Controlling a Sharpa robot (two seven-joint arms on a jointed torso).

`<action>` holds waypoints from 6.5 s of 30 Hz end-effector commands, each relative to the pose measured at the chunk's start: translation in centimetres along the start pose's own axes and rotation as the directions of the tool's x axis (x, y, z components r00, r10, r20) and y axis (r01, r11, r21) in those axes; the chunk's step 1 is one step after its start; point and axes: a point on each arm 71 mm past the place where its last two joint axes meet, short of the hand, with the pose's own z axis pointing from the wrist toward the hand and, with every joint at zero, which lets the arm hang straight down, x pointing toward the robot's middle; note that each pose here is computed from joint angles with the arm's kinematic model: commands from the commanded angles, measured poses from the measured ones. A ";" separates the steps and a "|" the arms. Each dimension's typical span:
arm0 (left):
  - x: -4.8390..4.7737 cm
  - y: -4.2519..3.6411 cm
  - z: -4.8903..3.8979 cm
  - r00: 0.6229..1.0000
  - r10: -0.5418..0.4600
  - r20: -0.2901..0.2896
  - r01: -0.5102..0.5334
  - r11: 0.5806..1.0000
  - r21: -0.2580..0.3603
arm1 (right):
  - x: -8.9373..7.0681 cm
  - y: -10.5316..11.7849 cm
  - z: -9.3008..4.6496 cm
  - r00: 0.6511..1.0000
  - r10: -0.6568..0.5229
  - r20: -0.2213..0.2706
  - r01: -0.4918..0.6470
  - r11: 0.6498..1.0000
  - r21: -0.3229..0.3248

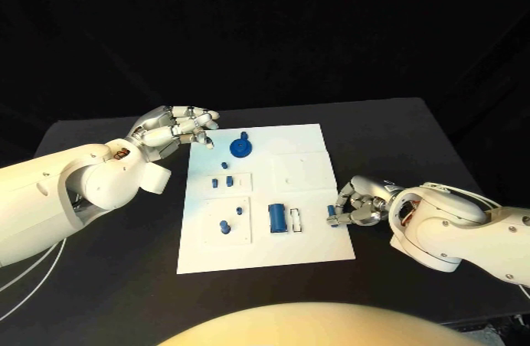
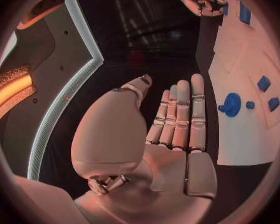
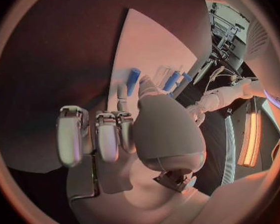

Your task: Assemble the parts on the task board

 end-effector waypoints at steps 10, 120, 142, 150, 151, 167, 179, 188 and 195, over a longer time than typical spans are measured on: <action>0.26 -0.09 -0.01 1.000 -0.019 -0.022 0.019 1.000 0.008 | 1.5 0.4 1.2 0.983 -0.183 -0.004 0.183 0.983 0.009; -0.16 -0.07 -0.22 1.000 -0.014 -0.008 0.014 1.000 0.000 | 2.5 5.9 1.8 0.983 0.156 -0.092 -0.161 0.986 -0.046; -0.31 -0.06 -0.21 1.000 -0.013 -0.003 0.013 1.000 0.002 | 1.7 5.1 1.9 0.983 0.179 -0.043 -0.181 0.981 -0.068; -0.83 -0.02 0.19 0.999 -0.012 0.039 0.012 1.000 0.017 | -2.8 4.5 3.1 0.910 0.414 0.017 -0.393 0.876 -0.280; -1.02 -0.02 0.36 0.998 -0.011 0.059 0.009 1.000 0.026 | -3.9 4.2 3.7 0.879 0.477 0.020 -0.447 0.836 -0.319; -4.94 1.07 2.77 0.919 -0.062 0.390 0.006 0.990 0.143 | -12.7 0.2 13.3 0.601 0.789 0.127 -0.661 0.580 -0.476; -4.77 2.06 3.38 0.920 -0.030 0.391 -0.008 0.995 0.096 | -12.6 0.1 14.3 0.608 0.769 0.200 -0.649 0.625 -0.434; -1.53 3.29 2.43 0.891 0.007 0.454 -0.041 0.997 0.067 | -8.9 3.3 12.3 0.473 0.863 0.175 -0.734 0.496 -0.464; 2.04 4.09 0.95 0.855 0.049 0.516 -0.080 0.996 0.037 | -6.2 6.0 9.8 0.354 0.921 0.163 -0.796 0.389 -0.464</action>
